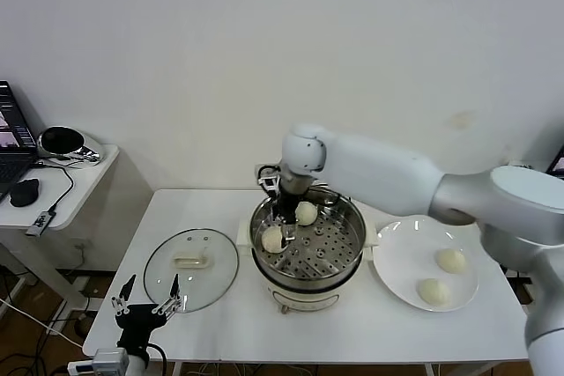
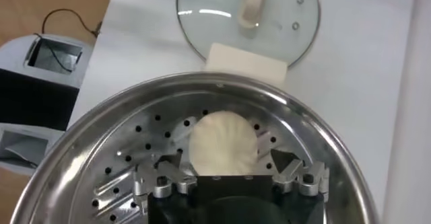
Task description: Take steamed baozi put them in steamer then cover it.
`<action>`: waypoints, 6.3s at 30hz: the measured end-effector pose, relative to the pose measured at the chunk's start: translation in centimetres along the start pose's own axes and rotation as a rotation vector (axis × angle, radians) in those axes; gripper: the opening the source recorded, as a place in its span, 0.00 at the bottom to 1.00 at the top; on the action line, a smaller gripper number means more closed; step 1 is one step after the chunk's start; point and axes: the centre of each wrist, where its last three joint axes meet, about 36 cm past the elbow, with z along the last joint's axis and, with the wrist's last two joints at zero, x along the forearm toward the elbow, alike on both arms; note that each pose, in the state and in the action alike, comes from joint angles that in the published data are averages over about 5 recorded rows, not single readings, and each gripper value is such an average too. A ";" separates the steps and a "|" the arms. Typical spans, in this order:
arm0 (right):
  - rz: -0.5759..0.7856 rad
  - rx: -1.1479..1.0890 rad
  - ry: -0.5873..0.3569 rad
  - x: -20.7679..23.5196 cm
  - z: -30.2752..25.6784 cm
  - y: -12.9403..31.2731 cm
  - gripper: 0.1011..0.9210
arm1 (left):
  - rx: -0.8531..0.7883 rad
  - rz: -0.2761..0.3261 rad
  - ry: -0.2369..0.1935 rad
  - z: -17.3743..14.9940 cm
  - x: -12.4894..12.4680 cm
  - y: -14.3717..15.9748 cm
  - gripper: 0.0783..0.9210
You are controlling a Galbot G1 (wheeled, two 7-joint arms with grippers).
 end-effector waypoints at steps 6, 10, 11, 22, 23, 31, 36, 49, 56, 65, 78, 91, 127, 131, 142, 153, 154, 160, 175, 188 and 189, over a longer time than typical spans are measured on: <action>0.055 -0.041 0.020 5.6 6.8 2.3 0.88 | 0.008 0.013 0.008 0.0 -0.3 -0.2 0.88; 0.087 -0.079 0.045 8.2 12.0 4.5 0.88 | 0.005 0.023 0.015 0.0 -0.2 -0.3 0.88; 0.093 -0.087 0.052 8.6 13.3 5.2 0.88 | 0.003 0.026 0.016 0.0 -0.2 -0.3 0.88; 0.062 -0.156 0.125 6.1 23.6 12.8 0.88 | -0.003 0.043 0.043 0.5 0.0 -0.9 0.88; 0.055 -0.161 0.131 5.5 24.3 13.4 0.88 | -0.005 0.044 0.046 0.5 0.1 -0.9 0.88; 0.005 -0.195 0.179 1.3 28.2 16.4 0.88 | -0.016 0.042 0.067 0.9 0.7 -1.2 0.88; -0.018 -0.206 0.205 -1.0 29.7 17.5 0.88 | -0.026 0.041 0.077 1.0 1.0 -1.3 0.88; -0.051 -0.214 0.238 -5.0 31.5 18.0 0.88 | -0.033 0.041 0.096 1.6 0.9 -1.6 0.88; -0.064 -0.216 0.240 -7.0 31.7 18.0 0.88 | -0.039 0.038 0.105 1.9 1.0 -1.4 0.88; -0.063 -0.214 0.236 -8.5 31.4 17.7 0.88 | -0.036 0.039 0.108 2.0 0.8 -1.5 0.88; -0.063 -0.221 0.243 -9.7 31.4 17.7 0.88 | -0.033 0.041 0.109 2.1 0.7 -1.6 0.88; -0.065 -0.239 0.232 -10.2 31.4 17.7 0.67 | -0.030 0.043 0.110 2.1 0.7 -1.8 0.88; 0.101 0.126 -0.007 8.2 19.8 4.3 0.56 | -0.049 0.042 0.082 1.6 0.0 -2.1 0.88; 0.085 0.330 -0.062 8.5 16.1 2.4 0.56 | -0.050 0.035 0.086 1.7 0.2 -2.1 0.88; 0.044 0.891 -0.092 6.5 7.1 0.7 0.57 | -0.037 0.016 0.070 1.4 0.4 -2.5 0.88; -0.025 1.274 -0.014 3.5 1.9 2.2 0.58 | -0.035 0.004 0.064 1.3 0.8 -2.4 0.88; -0.034 1.295 -0.013 3.1 1.6 2.4 0.58 | -0.035 0.004 0.064 1.3 0.8 -2.4 0.88; -0.088 1.396 -0.021 0.6 0.1 3.4 0.58 | -0.026 0.006 0.061 1.2 0.8 -2.6 0.88; -0.163 1.512 -0.046 -3.9 -2.4 4.5 0.58 | -0.009 0.003 0.053 1.1 0.6 -2.3 0.88; -0.131 1.492 -0.049 -3.6 -2.0 4.4 0.84 | -0.006 0.007 0.061 1.5 0.3 -2.5 0.88; -0.123 1.482 -0.047 -3.3 -1.9 4.4 0.86 | -0.006 0.007 0.061 1.5 0.3 -2.5 0.88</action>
